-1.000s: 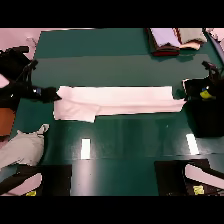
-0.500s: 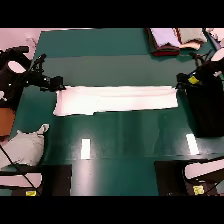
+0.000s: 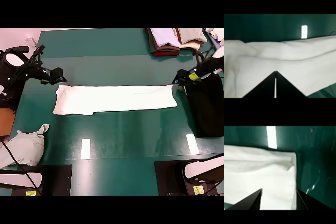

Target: Fold the shirts.

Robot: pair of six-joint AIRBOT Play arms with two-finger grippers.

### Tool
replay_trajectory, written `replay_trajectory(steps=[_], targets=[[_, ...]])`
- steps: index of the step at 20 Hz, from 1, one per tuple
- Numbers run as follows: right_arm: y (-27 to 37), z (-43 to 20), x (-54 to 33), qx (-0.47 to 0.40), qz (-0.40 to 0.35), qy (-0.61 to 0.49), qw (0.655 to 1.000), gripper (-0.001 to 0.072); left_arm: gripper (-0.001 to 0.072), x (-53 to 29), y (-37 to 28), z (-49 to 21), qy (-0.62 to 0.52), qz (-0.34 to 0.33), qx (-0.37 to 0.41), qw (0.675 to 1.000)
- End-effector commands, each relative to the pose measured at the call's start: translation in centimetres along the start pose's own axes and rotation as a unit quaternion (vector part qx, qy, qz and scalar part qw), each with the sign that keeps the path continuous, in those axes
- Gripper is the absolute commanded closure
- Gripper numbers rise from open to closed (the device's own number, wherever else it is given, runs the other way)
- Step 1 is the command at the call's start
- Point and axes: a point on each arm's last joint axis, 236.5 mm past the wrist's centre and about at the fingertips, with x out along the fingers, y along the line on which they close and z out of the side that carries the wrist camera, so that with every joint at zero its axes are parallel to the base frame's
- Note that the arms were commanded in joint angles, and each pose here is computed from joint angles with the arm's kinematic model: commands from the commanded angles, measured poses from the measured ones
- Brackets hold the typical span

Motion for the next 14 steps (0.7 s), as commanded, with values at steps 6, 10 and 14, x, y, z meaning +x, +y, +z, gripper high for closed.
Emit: replay_trajectory(steps=[6, 10, 14], targets=[[-3.2, -5.4, 3.9, 0.132, 0.136, 0.031, 0.981, 0.0207, 0.0687, 4.9, -12.5, -3.3, 0.014, -0.056, 0.113, 0.992], [-1.5, -5.8, 7.2, 0.114, 0.133, 0.056, 0.983, 0.0209, 0.0687, 9.7, -15.5, -6.9, 0.049, -0.067, 0.123, 0.989], [1.4, -5.3, 8.7, 0.053, 0.135, 0.067, 0.987, 0.0542, 0.0687, 13.7, -17.5, -8.7, 0.077, -0.074, 0.132, 0.985]])
